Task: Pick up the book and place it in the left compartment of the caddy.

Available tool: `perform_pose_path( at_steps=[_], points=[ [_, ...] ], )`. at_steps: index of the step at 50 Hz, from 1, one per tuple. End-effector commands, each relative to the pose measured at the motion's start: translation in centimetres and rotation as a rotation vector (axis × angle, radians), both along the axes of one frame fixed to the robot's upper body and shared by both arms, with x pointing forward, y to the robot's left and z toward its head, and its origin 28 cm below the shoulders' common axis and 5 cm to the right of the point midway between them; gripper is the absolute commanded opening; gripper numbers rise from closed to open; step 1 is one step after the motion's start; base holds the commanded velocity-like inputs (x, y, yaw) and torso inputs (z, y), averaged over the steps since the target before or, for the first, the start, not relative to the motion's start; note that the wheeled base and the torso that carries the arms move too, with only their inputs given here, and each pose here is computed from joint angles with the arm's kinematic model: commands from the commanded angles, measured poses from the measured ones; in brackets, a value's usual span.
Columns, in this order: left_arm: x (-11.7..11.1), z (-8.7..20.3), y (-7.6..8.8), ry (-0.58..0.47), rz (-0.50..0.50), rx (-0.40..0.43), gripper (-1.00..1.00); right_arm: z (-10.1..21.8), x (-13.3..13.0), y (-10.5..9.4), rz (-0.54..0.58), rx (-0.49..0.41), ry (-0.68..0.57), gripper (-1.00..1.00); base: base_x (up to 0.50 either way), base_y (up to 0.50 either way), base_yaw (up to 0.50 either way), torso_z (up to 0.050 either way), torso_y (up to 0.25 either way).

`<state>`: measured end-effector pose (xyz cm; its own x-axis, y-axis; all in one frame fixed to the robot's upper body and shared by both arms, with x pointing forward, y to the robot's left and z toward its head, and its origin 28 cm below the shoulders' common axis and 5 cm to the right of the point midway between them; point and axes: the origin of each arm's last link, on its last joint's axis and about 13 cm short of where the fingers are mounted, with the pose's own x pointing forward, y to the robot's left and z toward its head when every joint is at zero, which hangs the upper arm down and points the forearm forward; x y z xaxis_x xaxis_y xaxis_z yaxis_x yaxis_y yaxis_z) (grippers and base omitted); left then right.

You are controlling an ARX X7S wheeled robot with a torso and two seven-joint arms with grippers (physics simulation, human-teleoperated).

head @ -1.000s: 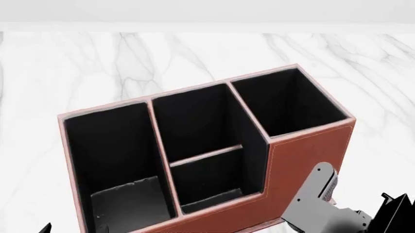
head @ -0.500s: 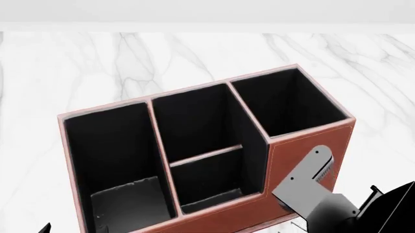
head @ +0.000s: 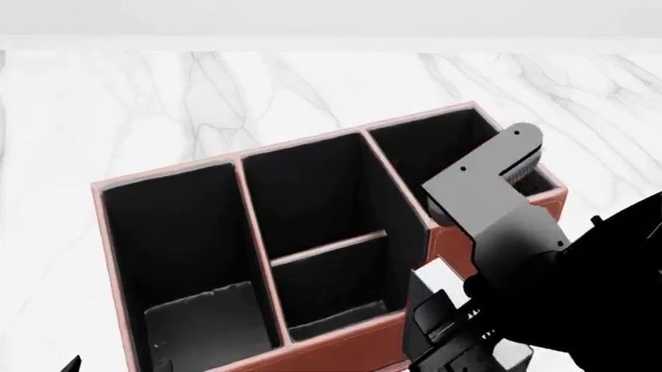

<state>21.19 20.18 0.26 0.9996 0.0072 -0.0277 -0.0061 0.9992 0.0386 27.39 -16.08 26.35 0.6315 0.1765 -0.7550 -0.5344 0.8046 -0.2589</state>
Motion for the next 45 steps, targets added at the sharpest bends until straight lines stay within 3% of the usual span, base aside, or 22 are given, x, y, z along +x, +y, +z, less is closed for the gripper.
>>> perform_pose_path(
  at_steps=[1,11,27,45],
  points=[
    [0.0,0.0,0.0,0.002,0.0,-0.001,1.0,4.5,0.2,0.9,-0.018,0.023,-0.116,-1.0,0.0,0.0,0.0,0.0,0.0],
    [0.0,0.0,0.0,0.002,0.0,-0.003,1.0,7.4,1.4,1.6,-0.01,0.173,-0.175,-1.0,0.0,0.0,0.0,0.0,0.001],
    [0.0,0.0,0.0,0.001,-0.003,-0.002,1.0,9.2,3.7,3.2,-0.001,0.201,-0.219,-1.0,0.0,0.0,0.0,0.0,0.001],
    [0.1,0.0,0.0,0.003,-0.005,-0.005,1.0,10.0,6.8,8.7,0.097,0.221,-0.213,-1.0,0.0,0.0,0.0,0.0,0.001]
  ],
)
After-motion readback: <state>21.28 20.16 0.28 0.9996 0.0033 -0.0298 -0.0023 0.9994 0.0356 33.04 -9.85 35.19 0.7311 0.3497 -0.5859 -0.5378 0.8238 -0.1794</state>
